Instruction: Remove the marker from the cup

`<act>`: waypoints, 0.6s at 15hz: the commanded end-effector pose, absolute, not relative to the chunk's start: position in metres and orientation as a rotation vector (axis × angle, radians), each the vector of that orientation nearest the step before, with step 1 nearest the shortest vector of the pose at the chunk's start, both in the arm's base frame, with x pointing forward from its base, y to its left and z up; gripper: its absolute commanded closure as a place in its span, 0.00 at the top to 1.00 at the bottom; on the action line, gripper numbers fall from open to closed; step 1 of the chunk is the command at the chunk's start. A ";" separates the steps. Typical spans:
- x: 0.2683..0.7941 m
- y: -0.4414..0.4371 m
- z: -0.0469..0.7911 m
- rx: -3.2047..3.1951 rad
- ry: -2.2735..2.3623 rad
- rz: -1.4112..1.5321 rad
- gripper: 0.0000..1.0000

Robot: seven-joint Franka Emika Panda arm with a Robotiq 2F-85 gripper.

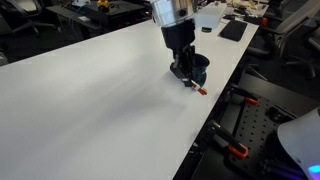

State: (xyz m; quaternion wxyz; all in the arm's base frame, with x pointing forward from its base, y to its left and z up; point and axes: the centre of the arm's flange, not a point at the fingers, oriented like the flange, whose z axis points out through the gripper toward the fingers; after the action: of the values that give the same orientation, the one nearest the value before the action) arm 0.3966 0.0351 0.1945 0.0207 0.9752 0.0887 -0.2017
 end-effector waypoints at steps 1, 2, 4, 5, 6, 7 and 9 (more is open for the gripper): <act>0.404 0.041 0.178 3.055 0.262 -0.456 0.05; 0.406 0.041 0.175 3.067 0.267 -0.411 0.05; 0.408 0.042 0.170 3.076 0.276 -0.351 0.05; 0.408 0.042 0.167 3.078 0.279 -0.331 0.05; 0.408 0.042 0.164 3.079 0.281 -0.318 0.05; 0.408 0.042 0.161 3.075 0.282 -0.317 0.05; 0.408 0.041 0.155 3.066 0.277 -0.312 0.05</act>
State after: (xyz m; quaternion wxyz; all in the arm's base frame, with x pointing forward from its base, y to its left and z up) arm 0.4125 0.0395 0.1639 0.0120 0.9893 0.0939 -0.1113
